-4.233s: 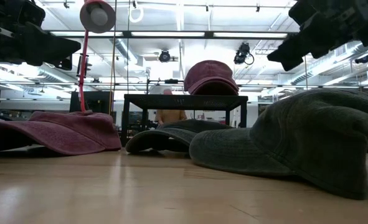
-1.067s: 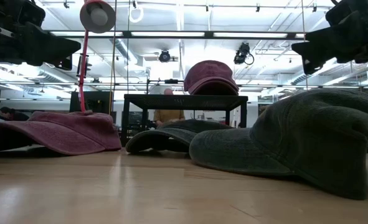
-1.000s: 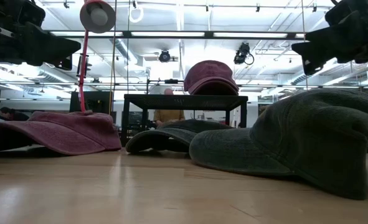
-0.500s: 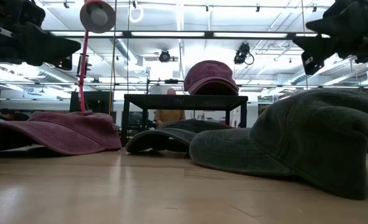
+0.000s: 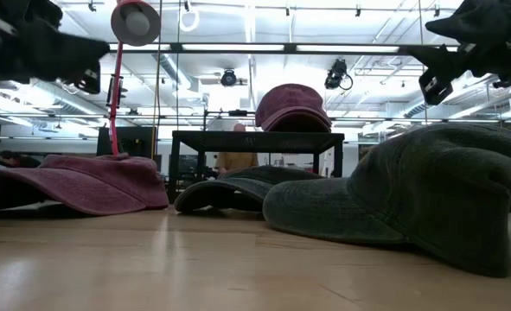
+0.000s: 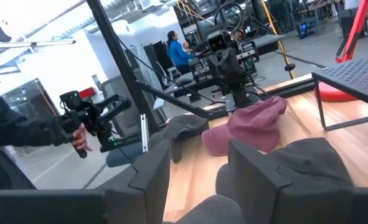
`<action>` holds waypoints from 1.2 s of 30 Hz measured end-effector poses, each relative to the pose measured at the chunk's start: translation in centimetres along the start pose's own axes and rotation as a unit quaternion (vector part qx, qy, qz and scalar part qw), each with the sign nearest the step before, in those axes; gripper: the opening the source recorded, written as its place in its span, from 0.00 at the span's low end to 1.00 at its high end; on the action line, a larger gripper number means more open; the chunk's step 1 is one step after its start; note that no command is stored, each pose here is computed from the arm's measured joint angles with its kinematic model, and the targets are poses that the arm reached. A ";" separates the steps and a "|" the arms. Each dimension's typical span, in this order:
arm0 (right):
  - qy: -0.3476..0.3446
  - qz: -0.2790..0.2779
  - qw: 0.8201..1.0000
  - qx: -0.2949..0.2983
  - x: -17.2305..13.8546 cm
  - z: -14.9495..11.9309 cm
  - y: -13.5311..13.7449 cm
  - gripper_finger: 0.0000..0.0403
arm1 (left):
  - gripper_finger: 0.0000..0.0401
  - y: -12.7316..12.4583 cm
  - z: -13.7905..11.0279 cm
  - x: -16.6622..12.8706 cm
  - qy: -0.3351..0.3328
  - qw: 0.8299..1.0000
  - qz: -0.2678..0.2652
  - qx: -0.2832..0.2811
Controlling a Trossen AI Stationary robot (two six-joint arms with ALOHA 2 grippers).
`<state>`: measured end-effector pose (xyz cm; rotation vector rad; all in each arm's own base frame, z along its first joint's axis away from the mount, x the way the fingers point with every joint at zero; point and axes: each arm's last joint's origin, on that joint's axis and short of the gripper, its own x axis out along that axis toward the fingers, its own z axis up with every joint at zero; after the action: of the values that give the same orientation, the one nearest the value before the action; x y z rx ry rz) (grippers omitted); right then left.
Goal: Pick & Place hat
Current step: Stack the red cap on top of the red cap on the shelf
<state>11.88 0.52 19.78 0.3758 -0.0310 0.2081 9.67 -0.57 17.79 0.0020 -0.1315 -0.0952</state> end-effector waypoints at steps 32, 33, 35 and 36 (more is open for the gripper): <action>-0.004 0.000 1.000 -0.029 0.0 0.1 0.0 0.40 | 0.07 0.4 6.6 2.4 0.064 0.996 0.045 -0.042; -0.004 0.000 1.000 -0.029 0.0 0.1 0.0 0.40 | 0.07 0.4 7.0 2.7 0.074 0.995 0.046 -0.042; -0.004 0.000 1.000 -0.030 0.0 0.1 0.0 0.40 | 0.07 0.5 7.9 3.1 0.095 0.993 0.052 -0.042; -0.004 0.000 1.000 -0.030 0.0 0.1 0.0 0.40 | 0.07 0.5 8.3 3.3 0.111 0.991 0.056 -0.041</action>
<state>11.87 0.51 19.85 0.3175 -0.0453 0.2050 11.87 -0.35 26.49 -0.0773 0.0940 0.0124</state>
